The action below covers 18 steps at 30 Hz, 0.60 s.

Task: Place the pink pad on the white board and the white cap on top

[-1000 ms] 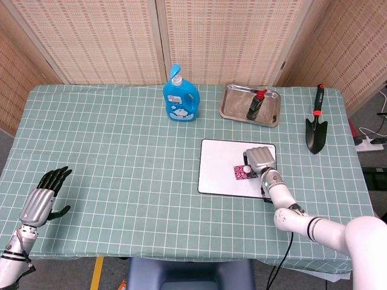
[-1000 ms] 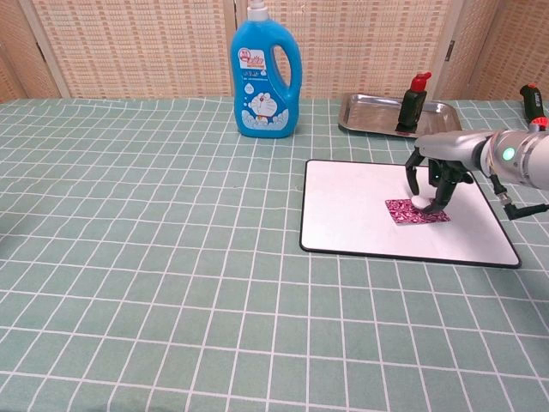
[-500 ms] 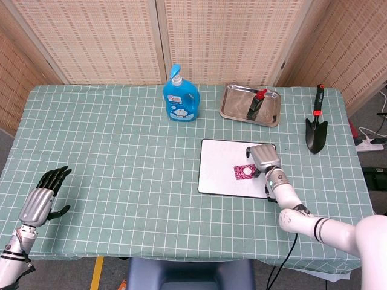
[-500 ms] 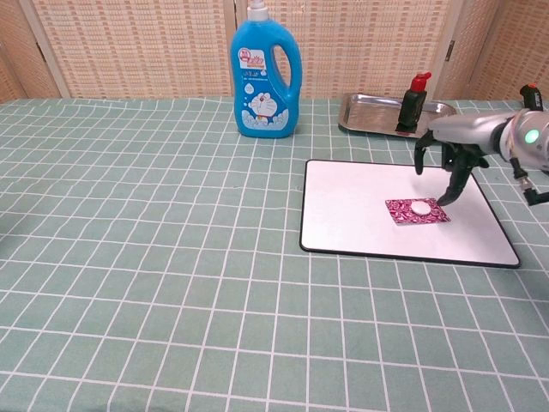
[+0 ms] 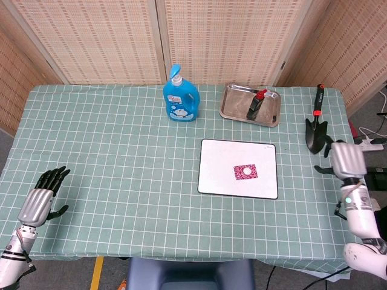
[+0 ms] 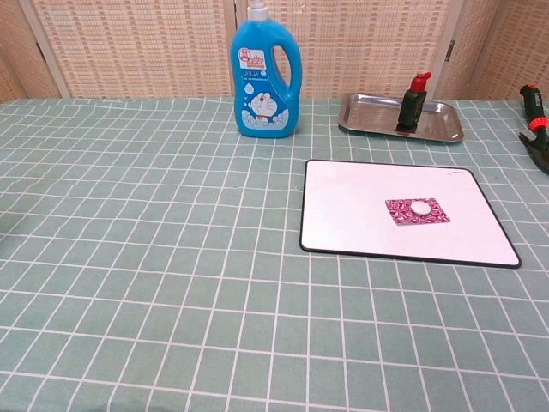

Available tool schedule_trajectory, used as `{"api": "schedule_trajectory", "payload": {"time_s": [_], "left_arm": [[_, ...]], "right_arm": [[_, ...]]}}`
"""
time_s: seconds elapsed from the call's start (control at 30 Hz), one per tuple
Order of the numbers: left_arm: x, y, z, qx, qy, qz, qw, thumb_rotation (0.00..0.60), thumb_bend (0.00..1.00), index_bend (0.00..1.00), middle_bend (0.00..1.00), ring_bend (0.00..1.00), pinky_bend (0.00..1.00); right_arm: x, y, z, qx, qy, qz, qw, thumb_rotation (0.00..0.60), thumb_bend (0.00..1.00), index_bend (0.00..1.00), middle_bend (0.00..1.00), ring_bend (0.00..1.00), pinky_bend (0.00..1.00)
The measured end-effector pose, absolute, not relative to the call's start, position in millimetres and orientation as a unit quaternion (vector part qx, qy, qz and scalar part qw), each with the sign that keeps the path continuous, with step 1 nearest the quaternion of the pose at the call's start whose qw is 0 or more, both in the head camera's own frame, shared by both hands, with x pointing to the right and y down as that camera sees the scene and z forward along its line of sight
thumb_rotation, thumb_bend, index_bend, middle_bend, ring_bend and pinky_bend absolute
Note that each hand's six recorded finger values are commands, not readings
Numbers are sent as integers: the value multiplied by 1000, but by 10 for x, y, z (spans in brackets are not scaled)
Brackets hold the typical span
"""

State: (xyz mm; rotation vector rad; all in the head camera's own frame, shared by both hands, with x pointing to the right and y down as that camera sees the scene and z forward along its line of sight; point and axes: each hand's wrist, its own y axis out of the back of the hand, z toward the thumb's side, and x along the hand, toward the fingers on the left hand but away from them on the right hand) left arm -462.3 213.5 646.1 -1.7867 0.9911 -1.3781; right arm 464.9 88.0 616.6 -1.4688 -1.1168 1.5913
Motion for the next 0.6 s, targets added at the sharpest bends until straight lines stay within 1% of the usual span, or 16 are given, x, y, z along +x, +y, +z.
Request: {"api": "schedule_trajectory", "payload": {"time_s": [0.07,0.13,0.2,0.23,0.3,0.37,0.43,0.5,0.6], "left_arm": [[-4650,2141,6477,-680,378,-533,332,600,182,0,0,0,0],[-4679,2145,6493,-676,378,-539,331,600,182,0,0,0,0],[-4701,2149,6504,-674,378,-542,330,600,182,0,0,0,0],[-4715,2152,6510,-672,378,-544,330,600,183,0,0,0,0],[-4736,2156,6522,-670,377,-547,330,600,183,0,0,0,0],[-4760,2161,6537,-669,377,-551,329,600,182,0,0,0,0],[-4777,2160,6551,-667,375,-553,330,600,182,0,0,0,0],[-4776,2159,6564,-666,374,-554,332,600,183,0,0,0,0],[-4755,2165,6571,-664,371,-552,341,600,183,0,0,0,0]], "right_arm": [[4924,981,6074,-550,-465,598,350,600,0,306,350,171,350],[5215,1116,5978,-533,-492,587,359,600,0,286,310,123,270],[5447,1275,5905,-521,-510,580,365,600,0,276,276,88,212],[5520,1346,5884,-516,-516,577,367,600,0,264,249,55,169],[5617,1509,5866,-506,-526,573,373,600,0,211,182,9,75],[5627,1617,5890,-502,-531,570,376,600,0,133,109,0,9],[5622,1669,5899,-504,-535,564,377,600,0,89,70,0,0],[5628,1696,5897,-506,-535,559,381,600,0,72,49,0,0],[5650,1738,5924,-517,-522,561,382,551,0,9,3,0,0]]}}
